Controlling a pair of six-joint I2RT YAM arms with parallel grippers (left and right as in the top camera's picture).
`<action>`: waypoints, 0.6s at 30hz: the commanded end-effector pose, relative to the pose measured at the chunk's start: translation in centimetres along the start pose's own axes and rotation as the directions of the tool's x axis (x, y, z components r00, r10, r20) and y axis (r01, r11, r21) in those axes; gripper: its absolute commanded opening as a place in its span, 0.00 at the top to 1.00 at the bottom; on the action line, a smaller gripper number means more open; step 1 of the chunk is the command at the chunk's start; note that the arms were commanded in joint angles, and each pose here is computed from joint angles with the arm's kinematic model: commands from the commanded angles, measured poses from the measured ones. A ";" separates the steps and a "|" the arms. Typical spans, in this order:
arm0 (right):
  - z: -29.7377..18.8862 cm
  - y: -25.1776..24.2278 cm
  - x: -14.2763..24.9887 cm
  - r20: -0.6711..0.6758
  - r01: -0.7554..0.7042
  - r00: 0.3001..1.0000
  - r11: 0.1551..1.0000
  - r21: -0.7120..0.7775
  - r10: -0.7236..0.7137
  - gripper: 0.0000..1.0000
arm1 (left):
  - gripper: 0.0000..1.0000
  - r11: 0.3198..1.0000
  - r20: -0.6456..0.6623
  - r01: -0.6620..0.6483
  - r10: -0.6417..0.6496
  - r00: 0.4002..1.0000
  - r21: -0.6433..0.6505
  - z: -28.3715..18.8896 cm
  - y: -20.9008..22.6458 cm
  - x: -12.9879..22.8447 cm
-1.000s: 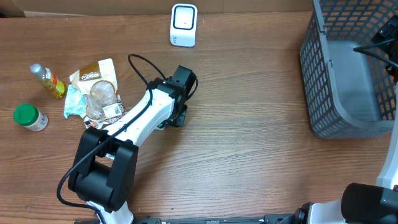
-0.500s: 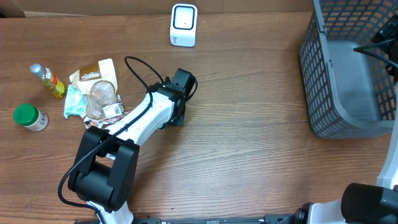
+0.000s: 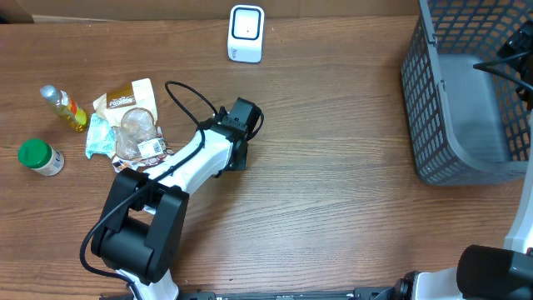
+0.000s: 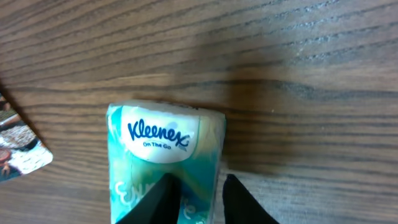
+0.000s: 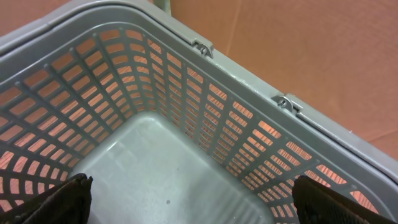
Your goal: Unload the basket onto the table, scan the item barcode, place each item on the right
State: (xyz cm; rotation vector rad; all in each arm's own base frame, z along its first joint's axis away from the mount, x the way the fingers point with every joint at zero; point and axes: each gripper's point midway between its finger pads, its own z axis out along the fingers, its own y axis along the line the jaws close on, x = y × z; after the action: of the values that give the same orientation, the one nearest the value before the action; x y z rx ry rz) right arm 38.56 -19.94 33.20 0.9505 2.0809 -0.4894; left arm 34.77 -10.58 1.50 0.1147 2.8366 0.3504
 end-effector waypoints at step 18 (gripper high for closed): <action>-0.2 -0.2 -0.4 0.014 -0.001 1.000 1.000 0.009 0.001 0.00 | 0.96 0.878 -0.068 0.171 -0.158 0.985 0.447 -5.9 -3.2 -3.8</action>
State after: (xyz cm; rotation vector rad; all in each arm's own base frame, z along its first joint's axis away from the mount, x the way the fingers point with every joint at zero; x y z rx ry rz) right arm 38.56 -19.94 33.20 0.9505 2.0809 -0.4894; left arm 34.46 -11.25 2.14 0.0208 2.9309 0.1466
